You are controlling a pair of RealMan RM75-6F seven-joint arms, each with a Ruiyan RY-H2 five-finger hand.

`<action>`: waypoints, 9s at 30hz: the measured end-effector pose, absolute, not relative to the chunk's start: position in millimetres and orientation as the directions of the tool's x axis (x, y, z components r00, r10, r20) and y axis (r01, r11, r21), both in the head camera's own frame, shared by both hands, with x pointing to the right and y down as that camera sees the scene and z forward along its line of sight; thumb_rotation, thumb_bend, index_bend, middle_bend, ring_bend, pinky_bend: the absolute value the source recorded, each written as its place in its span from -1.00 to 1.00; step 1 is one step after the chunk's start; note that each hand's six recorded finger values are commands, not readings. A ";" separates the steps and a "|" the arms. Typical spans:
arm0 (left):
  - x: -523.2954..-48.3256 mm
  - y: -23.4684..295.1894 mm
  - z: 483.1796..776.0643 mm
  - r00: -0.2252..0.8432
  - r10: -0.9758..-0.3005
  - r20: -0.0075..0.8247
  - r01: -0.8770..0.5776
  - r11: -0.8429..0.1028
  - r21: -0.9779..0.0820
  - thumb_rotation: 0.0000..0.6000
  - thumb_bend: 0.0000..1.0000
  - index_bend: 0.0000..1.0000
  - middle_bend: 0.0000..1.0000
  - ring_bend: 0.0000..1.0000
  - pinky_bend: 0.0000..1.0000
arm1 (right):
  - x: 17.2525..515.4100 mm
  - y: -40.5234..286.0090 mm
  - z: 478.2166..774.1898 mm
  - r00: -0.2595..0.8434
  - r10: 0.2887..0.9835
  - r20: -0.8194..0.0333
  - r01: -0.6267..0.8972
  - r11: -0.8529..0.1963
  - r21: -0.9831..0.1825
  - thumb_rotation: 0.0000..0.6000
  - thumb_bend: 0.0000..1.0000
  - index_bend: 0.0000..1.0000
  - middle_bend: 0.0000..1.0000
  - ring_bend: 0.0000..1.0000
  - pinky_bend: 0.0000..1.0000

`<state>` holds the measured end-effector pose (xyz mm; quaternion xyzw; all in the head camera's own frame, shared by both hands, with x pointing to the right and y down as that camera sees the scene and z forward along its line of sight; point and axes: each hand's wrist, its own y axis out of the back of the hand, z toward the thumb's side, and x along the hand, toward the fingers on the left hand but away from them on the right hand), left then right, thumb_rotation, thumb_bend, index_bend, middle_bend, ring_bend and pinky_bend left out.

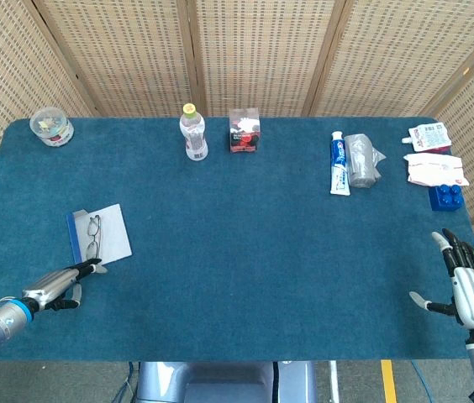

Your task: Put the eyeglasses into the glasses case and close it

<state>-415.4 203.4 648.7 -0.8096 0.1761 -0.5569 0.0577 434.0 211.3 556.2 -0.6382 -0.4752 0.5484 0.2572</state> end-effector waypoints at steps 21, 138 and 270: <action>-530.5 116.9 677.7 0.046 -0.636 0.770 -0.790 -0.495 -0.362 1.00 0.90 -1.00 -1.00 -1.00 -1.00 | 432.6 211.2 557.3 -0.046 0.885 -0.463 0.325 -0.425 -0.845 1.00 -1.00 -1.00 -1.00 -1.00 -1.00; -264.7 187.5 678.5 0.629 -0.271 0.728 -0.328 -0.942 -0.068 1.00 0.92 -1.00 -1.00 -1.00 -1.00 | 435.6 210.7 556.6 -0.051 0.887 -0.460 0.339 -0.417 -0.843 1.00 -1.00 -1.00 -1.00 -1.00 -1.00; -371.5 275.5 661.0 0.486 -0.684 0.545 -0.011 -0.628 -0.778 1.00 -0.38 -0.24 -1.00 -1.00 -1.00 | 434.8 211.0 554.8 -0.050 0.889 -0.455 0.348 -0.411 -0.843 1.00 -1.00 -1.00 -1.00 -1.00 -1.00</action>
